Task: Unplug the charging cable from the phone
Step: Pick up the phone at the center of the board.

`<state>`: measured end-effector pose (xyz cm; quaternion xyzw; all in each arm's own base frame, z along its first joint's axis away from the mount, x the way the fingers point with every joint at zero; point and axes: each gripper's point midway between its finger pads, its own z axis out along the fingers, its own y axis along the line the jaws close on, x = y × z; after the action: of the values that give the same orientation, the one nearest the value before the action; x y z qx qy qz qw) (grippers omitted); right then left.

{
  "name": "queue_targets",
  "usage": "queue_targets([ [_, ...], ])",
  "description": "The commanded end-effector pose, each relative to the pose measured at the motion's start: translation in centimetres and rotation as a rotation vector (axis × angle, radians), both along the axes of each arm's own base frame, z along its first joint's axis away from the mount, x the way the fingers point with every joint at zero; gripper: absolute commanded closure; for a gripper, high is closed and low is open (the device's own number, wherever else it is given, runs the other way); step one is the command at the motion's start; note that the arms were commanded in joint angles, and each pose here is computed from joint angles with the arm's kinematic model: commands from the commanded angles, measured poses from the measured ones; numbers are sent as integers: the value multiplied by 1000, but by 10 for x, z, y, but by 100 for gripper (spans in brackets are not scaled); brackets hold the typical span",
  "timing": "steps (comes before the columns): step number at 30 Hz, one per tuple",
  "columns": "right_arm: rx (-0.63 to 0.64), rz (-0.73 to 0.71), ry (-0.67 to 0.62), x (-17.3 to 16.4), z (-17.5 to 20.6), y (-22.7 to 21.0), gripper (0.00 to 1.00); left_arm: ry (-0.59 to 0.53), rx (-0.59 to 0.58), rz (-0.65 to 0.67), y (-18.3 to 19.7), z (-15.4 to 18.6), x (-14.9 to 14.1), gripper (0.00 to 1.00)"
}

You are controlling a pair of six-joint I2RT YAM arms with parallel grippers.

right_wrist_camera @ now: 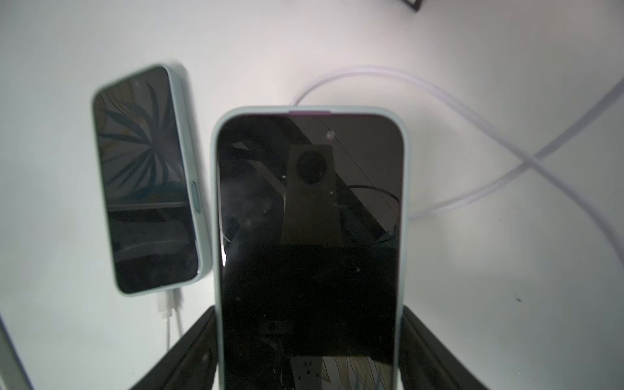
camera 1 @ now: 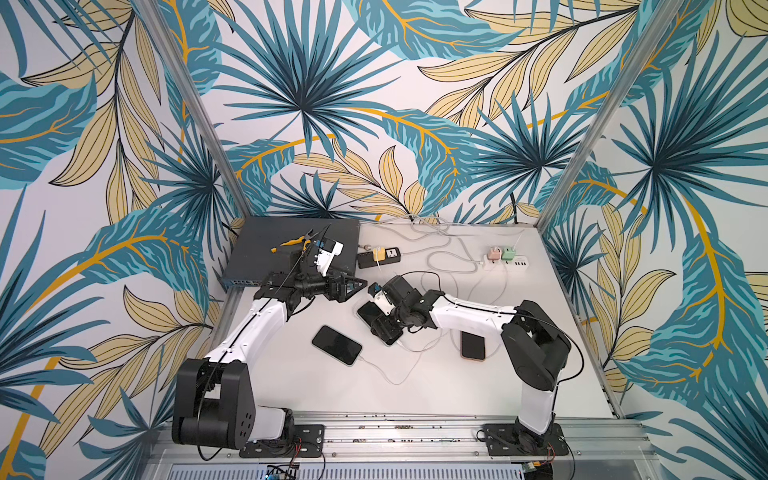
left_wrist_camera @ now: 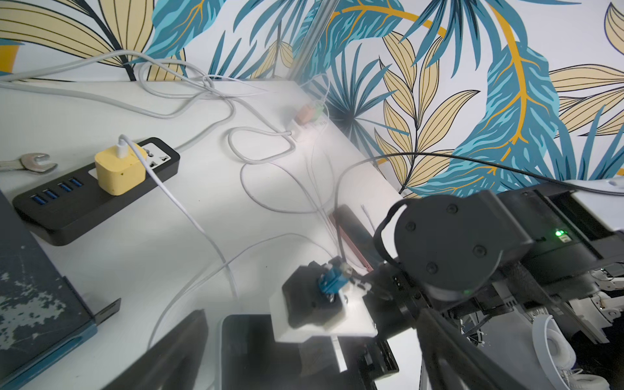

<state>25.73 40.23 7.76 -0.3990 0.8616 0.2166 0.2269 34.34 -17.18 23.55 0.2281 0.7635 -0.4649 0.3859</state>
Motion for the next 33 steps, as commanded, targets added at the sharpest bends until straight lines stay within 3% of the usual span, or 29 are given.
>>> queue_targets([
  [1,262,-20,31,4,50,16,45,-58,-37,-28,-1,21,-4,0],
  [9,675,-36,78,8,114,4,47,-37,-96,-64,-5,25,-9,0],
  [18,943,107,164,-21,153,6,47,-24,-125,-110,-13,23,-16,0],
  [33,1038,223,230,-38,160,10,46,5,-181,-230,-35,24,-36,0],
])
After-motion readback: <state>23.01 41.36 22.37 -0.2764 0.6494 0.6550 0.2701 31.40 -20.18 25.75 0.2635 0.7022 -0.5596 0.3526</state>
